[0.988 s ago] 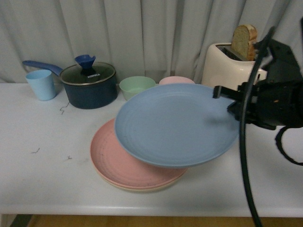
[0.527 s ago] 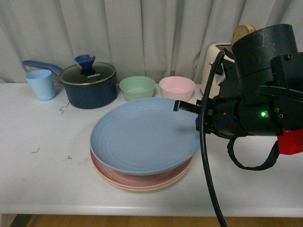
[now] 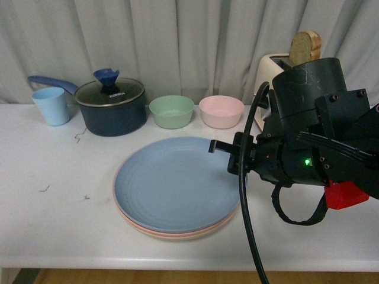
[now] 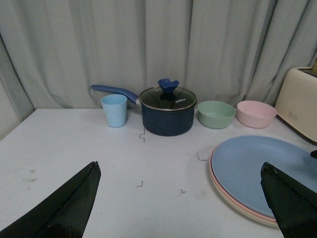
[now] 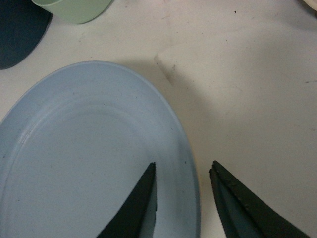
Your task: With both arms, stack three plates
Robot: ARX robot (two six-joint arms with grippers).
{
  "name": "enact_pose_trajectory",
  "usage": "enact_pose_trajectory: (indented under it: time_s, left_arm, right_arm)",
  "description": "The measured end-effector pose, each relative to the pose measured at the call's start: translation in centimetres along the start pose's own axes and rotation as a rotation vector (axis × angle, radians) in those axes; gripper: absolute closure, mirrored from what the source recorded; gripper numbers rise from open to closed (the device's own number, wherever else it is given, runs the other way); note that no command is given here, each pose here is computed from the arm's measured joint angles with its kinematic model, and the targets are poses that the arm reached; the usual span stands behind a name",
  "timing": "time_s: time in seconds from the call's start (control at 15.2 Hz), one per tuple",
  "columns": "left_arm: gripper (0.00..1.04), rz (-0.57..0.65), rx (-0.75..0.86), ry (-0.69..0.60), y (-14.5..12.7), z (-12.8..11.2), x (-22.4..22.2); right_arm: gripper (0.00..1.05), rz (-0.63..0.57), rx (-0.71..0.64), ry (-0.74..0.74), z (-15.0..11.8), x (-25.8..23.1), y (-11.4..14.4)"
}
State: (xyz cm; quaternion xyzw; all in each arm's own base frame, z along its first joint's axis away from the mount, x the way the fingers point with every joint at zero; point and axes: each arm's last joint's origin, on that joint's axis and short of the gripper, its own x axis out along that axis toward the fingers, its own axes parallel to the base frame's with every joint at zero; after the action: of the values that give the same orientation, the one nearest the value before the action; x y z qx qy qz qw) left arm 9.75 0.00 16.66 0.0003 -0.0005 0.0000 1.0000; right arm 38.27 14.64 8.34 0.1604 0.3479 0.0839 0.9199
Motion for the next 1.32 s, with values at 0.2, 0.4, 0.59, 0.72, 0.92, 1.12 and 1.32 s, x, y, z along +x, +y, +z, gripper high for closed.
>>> enact_pose_trajectory:
  time_s: [0.2,0.4,0.59,0.72,0.92,1.12,1.32]
  left_arm:
    - [0.07,0.000,0.000,0.000,0.0,0.0,0.0]
    - [0.07,0.000,0.000,-0.002,0.0,0.0,0.0]
    - [0.07,0.001,0.000,0.001,0.0,0.0,0.0]
    - [0.07,0.001,0.000,0.000,0.0,0.0,0.0]
    - [0.07,0.001,0.000,0.000,0.0,0.0,0.0]
    - [0.07,0.001,0.000,0.000,0.0,0.0,0.0]
    - [0.07,0.002,0.000,0.000,0.0,0.0,0.0]
  right_arm:
    - [0.29,0.054,0.019,-0.002,0.4,-3.4,-0.1]
    - [0.11,0.179,-0.041,-0.305,3.9,-9.9,1.3]
    - [0.75,-0.159,-0.289,-0.773,0.1,-17.9,-5.3]
    - [1.03,-0.175,-0.323,-0.684,-4.9,-23.1,-8.7]
    - [1.03,-0.173,-0.322,-0.709,-5.4,-24.5,-9.0]
    - [1.03,-0.165,-0.325,-0.702,-5.6,-24.9,-9.6]
    - [1.03,-0.183,-0.318,-0.699,-5.8,-25.3,-10.0]
